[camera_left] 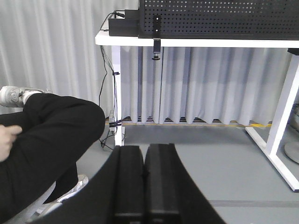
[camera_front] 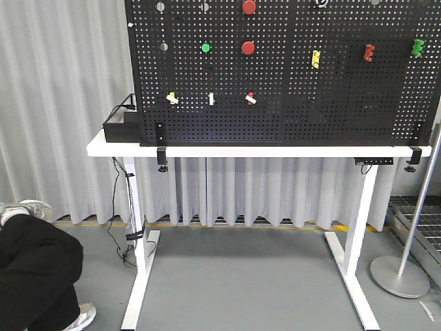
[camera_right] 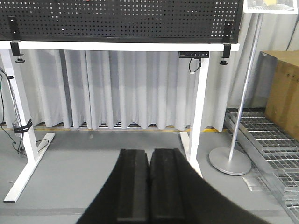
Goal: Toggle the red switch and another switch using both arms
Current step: 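Drive the base forward toward the black pegboard with the switches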
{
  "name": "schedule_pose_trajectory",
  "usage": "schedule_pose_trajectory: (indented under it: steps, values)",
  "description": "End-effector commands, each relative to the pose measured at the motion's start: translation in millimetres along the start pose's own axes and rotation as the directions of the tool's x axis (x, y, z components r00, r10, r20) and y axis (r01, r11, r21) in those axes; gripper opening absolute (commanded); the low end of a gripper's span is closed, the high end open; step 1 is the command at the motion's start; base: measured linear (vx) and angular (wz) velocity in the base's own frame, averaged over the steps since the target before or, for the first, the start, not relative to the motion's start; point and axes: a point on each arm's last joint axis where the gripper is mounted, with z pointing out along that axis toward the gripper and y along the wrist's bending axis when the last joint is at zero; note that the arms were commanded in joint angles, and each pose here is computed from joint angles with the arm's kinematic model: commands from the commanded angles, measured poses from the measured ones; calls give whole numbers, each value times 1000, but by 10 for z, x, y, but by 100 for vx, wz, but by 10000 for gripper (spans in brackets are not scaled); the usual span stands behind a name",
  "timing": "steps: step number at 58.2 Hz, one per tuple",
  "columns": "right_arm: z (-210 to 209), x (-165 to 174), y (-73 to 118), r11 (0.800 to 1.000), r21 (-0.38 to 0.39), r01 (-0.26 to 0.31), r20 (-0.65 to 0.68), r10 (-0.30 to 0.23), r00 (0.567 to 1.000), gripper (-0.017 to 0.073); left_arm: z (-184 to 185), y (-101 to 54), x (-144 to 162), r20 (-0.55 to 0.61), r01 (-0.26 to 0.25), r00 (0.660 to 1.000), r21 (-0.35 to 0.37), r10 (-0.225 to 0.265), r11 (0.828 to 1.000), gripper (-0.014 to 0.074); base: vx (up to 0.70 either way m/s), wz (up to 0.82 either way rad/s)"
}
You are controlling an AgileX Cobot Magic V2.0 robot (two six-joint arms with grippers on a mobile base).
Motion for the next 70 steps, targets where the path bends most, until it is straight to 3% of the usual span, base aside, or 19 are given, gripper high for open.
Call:
schedule_pose_trajectory:
  steps: [1,70]
  values:
    - [-7,-59,-2,1000,5,2,85,-2,996,-6,-5,-5,-26,84,13,996,8,-14,1000,2,0,0]
    - [-7,-62,-2,1000,5,2,88,-2,996,-6,-5,-5,-26,84,13,996,8,-14,1000,2,6,1]
